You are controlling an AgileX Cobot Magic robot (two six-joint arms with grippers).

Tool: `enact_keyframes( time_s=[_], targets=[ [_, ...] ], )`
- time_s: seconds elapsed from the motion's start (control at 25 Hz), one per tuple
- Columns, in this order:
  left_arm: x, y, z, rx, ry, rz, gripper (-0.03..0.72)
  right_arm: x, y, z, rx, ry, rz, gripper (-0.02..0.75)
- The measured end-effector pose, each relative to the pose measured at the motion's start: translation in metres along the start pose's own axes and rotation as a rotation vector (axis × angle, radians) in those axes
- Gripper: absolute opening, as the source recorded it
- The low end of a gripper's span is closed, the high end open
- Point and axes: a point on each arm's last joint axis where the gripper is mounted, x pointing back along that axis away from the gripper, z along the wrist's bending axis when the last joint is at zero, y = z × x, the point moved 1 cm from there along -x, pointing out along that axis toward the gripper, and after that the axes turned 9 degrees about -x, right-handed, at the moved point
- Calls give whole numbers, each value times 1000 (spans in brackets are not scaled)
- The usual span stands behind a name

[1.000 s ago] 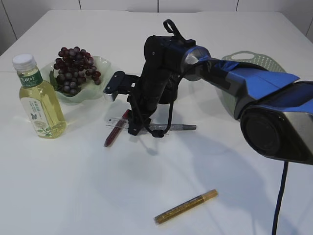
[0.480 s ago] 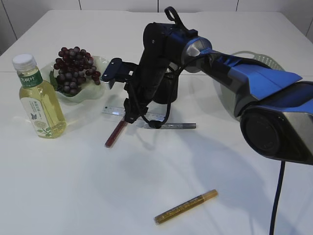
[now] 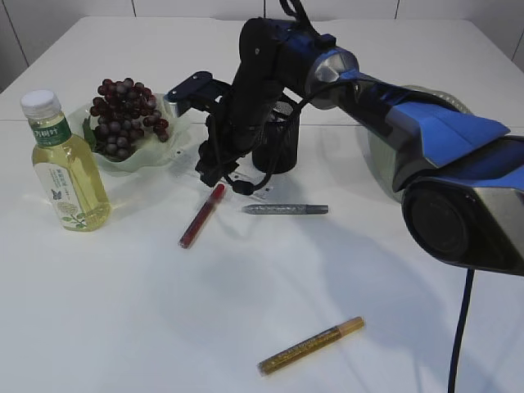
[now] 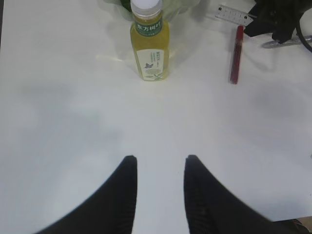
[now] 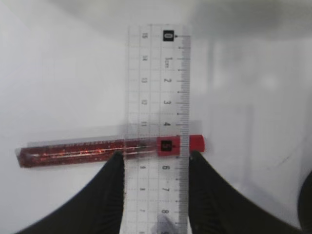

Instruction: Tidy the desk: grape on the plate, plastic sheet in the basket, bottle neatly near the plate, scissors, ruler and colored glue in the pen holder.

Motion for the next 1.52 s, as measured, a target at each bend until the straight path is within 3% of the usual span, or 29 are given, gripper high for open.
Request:
enact_keyframes(
  time_s=[0.4,0.76,1.24,1.52],
  targets=[
    [0,0,0,0,0,0,237,24,10,1,-290,-27,-45,306],
    [0,0,0,1,-2,0,237,52,19,3,-407,-42,-93,306],
    [0,0,0,1,-3,0,237,166,42,25,-433,-73,-290,306],
    [0,0,0,1,-3,0,237,240,45,43,-364,-257,-391,306]
  ],
)
